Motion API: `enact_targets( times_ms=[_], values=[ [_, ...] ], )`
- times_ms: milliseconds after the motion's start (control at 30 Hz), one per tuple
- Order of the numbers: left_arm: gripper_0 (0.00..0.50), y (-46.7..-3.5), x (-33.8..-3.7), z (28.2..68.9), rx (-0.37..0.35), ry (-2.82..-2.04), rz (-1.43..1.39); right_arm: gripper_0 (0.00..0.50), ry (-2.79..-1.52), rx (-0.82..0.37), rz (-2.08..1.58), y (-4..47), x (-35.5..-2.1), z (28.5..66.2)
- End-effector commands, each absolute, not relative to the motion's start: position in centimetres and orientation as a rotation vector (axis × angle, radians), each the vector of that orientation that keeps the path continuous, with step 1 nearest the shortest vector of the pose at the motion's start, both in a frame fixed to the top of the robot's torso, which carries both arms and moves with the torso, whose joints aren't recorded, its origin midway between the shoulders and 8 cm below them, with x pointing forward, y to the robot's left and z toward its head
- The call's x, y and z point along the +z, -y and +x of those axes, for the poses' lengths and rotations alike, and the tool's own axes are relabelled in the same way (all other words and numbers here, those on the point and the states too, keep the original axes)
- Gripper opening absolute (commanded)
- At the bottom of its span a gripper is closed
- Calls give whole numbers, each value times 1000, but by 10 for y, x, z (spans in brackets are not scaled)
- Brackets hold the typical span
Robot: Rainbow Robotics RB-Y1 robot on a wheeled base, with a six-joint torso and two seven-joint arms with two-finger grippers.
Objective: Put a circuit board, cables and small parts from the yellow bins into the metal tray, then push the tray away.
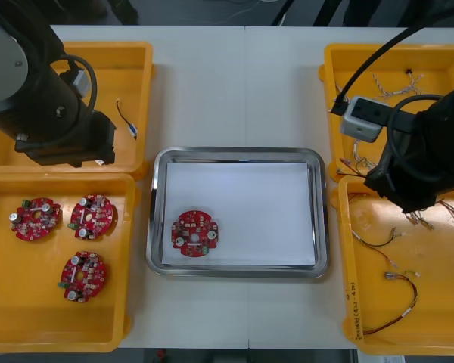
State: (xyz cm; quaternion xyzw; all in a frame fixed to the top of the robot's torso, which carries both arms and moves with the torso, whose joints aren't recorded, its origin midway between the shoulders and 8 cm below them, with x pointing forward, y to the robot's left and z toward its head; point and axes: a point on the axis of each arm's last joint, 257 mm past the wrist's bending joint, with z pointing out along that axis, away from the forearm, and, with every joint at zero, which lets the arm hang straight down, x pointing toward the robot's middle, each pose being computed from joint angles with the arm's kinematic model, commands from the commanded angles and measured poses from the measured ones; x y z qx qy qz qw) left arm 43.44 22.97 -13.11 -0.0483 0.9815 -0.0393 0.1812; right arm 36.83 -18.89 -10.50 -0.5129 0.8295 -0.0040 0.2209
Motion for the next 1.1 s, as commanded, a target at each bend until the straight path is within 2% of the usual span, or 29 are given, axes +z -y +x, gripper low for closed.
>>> enact_targets(
  times_ms=[33,167,400,533,767,1000,1100],
  values=[
    [500,-268,-119,442,-76,-2737,-219,0,-2189,-74,-1545,161,-99,368],
    [500,-276,-115,446,-78,-2734,-194,0,-2139,-79,-1596,142,-102,370],
    [500,-298,-113,457,-22,-2723,-156,0,-2050,-92,-1677,104,-110,371],
    [500,-306,-115,459,-18,-2731,-169,0,-2004,-104,-1735,86,-116,369],
    [500,-308,-113,472,-35,-2694,-183,0,-1962,-95,-1831,62,-137,363],
    [500,-305,-111,486,-62,-2651,-191,0,-1928,-217,-1952,62,-165,366],
    [500,-303,-113,491,-69,-2641,-198,0,-1941,-224,-1975,60,-175,367]
  ],
)
